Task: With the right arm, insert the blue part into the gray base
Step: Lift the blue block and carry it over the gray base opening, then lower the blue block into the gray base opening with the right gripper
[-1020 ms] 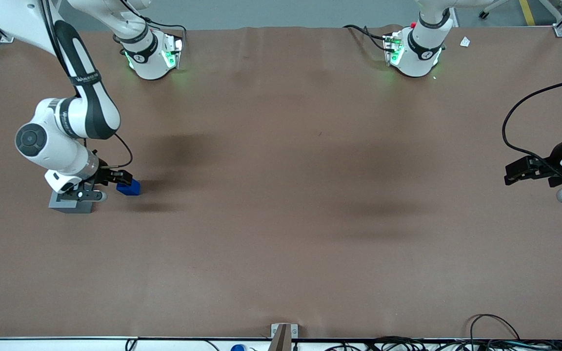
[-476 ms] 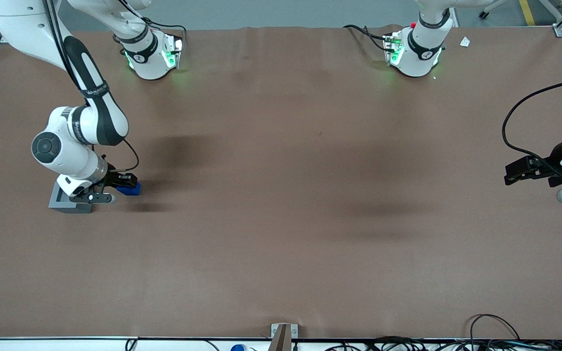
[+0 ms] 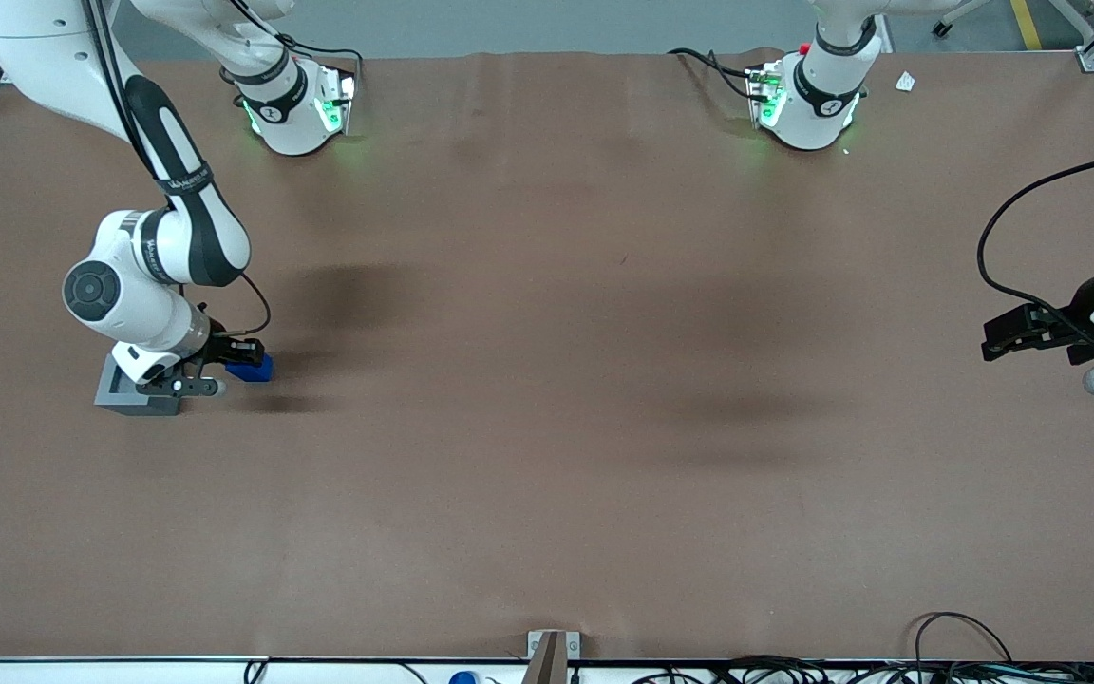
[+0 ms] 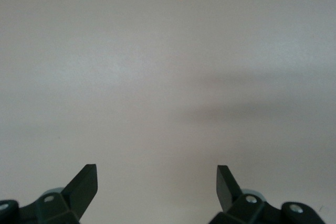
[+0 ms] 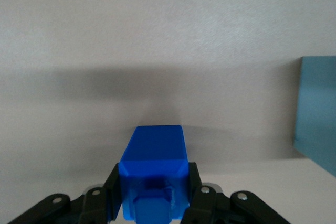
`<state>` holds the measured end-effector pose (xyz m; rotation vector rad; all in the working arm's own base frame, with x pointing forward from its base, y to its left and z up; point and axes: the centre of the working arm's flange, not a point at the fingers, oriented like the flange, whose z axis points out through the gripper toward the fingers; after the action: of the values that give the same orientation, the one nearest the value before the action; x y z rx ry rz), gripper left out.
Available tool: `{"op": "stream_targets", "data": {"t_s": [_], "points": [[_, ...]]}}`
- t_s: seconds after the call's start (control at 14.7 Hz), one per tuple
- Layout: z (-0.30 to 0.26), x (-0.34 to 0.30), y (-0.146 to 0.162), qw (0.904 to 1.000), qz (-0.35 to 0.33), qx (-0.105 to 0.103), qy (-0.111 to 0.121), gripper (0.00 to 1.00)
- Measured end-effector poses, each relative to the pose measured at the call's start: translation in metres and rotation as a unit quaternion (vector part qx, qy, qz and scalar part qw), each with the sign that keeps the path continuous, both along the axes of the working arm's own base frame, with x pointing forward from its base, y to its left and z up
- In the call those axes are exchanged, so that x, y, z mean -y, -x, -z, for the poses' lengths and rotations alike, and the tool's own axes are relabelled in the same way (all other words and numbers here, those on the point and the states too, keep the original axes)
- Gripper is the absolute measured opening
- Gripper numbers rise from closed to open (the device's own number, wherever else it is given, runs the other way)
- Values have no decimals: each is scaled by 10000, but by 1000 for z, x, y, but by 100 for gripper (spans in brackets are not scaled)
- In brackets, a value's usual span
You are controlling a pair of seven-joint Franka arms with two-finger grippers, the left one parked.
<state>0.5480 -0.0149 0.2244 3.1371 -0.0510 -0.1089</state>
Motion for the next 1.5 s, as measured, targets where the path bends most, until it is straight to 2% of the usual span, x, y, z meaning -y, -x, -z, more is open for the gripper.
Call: {"op": "stream_targets", "data": {"t_s": [0.41,0.75,1.22,1.5], "points": [[-67,50,-42,9997,248,33,-21,51],[-114,119,-54,9998,204,-12,-75,51],[-109,166,-43,9999,16,-93,-139,51],[-96,170,-42,9997,24,-181,-164,51]]}}
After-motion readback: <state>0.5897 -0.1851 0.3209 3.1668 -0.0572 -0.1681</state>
